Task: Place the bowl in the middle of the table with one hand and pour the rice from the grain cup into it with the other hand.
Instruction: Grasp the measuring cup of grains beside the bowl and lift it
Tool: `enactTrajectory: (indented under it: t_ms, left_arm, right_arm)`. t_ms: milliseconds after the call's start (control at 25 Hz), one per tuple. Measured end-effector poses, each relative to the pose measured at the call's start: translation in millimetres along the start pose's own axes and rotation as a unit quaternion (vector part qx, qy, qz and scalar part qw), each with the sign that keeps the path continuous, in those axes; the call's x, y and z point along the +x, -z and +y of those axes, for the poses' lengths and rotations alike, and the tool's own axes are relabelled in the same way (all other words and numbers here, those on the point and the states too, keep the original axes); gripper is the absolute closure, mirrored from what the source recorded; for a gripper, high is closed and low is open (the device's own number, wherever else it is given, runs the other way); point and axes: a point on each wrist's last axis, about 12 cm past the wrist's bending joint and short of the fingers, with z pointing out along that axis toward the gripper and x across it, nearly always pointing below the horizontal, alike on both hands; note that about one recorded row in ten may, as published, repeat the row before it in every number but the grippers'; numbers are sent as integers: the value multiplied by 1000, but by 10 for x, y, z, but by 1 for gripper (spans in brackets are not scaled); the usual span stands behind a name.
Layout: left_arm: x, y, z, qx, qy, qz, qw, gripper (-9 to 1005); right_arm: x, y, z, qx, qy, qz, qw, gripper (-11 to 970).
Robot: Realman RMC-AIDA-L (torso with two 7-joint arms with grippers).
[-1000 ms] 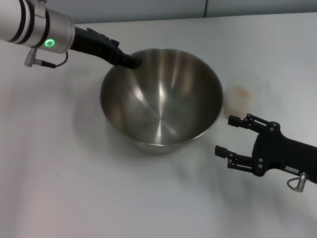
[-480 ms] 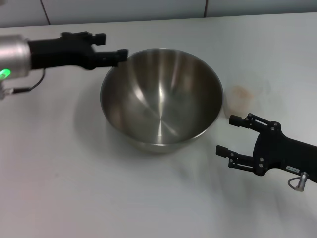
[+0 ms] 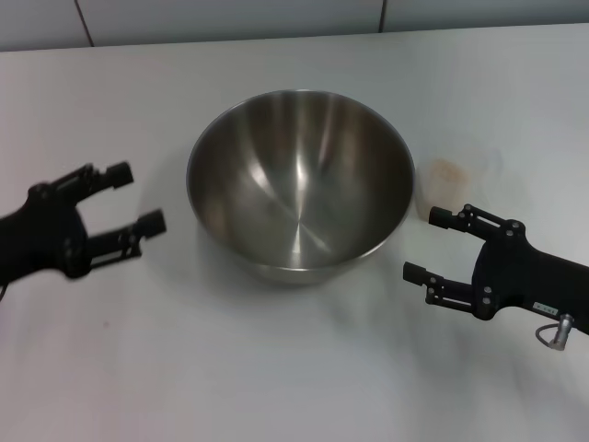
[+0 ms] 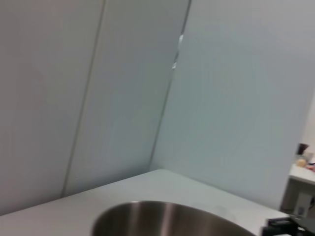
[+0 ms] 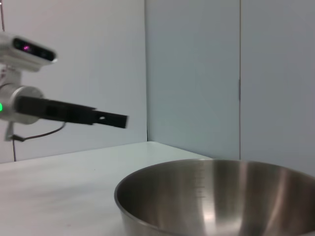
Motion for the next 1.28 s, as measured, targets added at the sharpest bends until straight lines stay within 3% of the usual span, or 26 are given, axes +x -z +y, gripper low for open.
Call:
enactTrajectory:
  t_ms: [120,160,200,360,440,680,880,1040,1280]
  left_arm:
    - [0,0,0,0,0,0,1000,126]
    - [48,57,-56,2,-8,-7,1000,126]
    - [232,189,-222,-1,-22,-23,999,126]
    - [288,220,-268,-4,-23,-28,999,126]
    - [369,311,-371,-12,-23,-51,998,126]
    - [382,300,-414,-8,-30,-60,998,126]
    - [469,285,-473,-23,-67,-57,996,126]
    - [627,242,-524,-51,-111,-34,992,126]
    - [710,220,-517,-61,-118,-8,991,126]
  right_arm:
    - [-1,2,-4,2,0,-1,1000,135]
    - [0,3,-3,3,0,-1,1000,135]
    - [1,5,-2,3,0,-1,1000,135]
    - [9,17,6,5,-1,0,1000,135]
    - [13,22,11,5,-2,0,1000,135]
    - [12,26,13,5,-2,-1,1000,135]
    - [13,26,12,6,-2,-1,1000,134]
    - [16,36,8,11,-3,-2,1000,134]
    - [23,57,8,18,-5,-3,1000,134]
